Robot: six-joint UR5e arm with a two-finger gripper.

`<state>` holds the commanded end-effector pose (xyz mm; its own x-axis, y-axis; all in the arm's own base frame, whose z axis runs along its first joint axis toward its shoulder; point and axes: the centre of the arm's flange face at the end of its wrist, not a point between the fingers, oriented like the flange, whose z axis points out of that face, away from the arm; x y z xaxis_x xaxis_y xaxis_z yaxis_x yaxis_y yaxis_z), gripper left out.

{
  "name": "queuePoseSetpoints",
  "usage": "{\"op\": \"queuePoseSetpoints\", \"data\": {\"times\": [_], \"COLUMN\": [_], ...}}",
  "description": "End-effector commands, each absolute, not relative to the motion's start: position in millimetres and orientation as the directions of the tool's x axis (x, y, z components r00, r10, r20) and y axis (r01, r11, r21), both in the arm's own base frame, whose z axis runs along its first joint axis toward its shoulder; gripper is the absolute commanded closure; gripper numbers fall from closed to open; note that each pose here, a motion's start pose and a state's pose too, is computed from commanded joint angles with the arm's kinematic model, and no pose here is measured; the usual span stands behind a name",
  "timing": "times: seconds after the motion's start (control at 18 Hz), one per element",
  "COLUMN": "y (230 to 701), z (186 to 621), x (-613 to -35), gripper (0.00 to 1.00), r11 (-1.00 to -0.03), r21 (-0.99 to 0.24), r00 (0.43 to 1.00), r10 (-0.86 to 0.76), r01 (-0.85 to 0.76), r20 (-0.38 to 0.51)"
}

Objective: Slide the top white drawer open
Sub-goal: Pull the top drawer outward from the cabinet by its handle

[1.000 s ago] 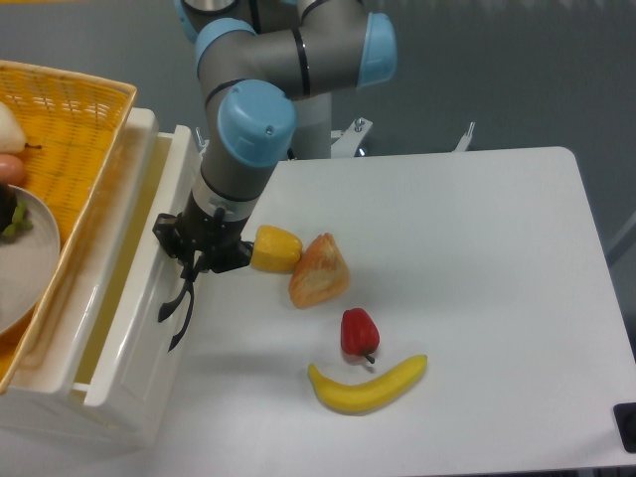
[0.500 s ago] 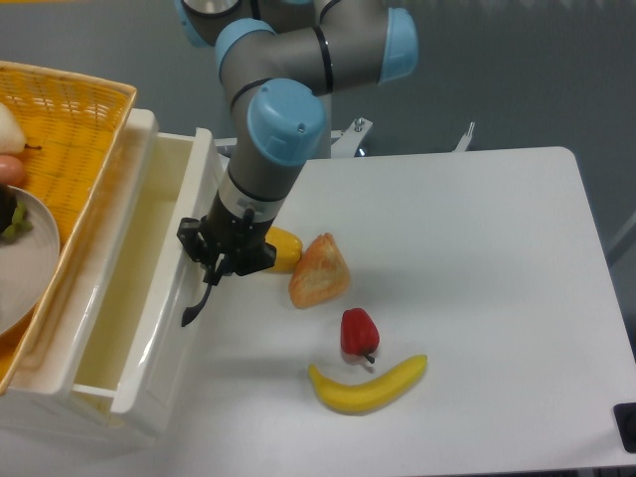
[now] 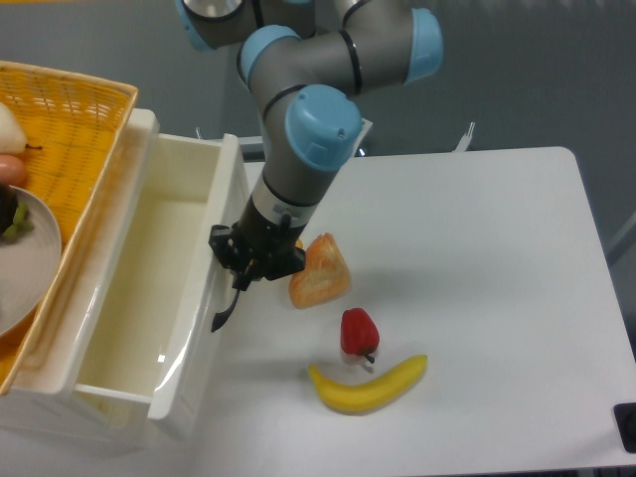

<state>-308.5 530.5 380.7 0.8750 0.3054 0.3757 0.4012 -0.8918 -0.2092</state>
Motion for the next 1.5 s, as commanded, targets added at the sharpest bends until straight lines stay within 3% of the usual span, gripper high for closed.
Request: {"op": "queuePoseSetpoints", "data": {"times": [1.5], "y": [507], "z": [395], "x": [-352], "gripper": [0.83], "r11": [-0.851], "r21": [-0.234], "r00": [0.847], "r10": [0.362], "r01": [0.471], "r20": [0.390]}}
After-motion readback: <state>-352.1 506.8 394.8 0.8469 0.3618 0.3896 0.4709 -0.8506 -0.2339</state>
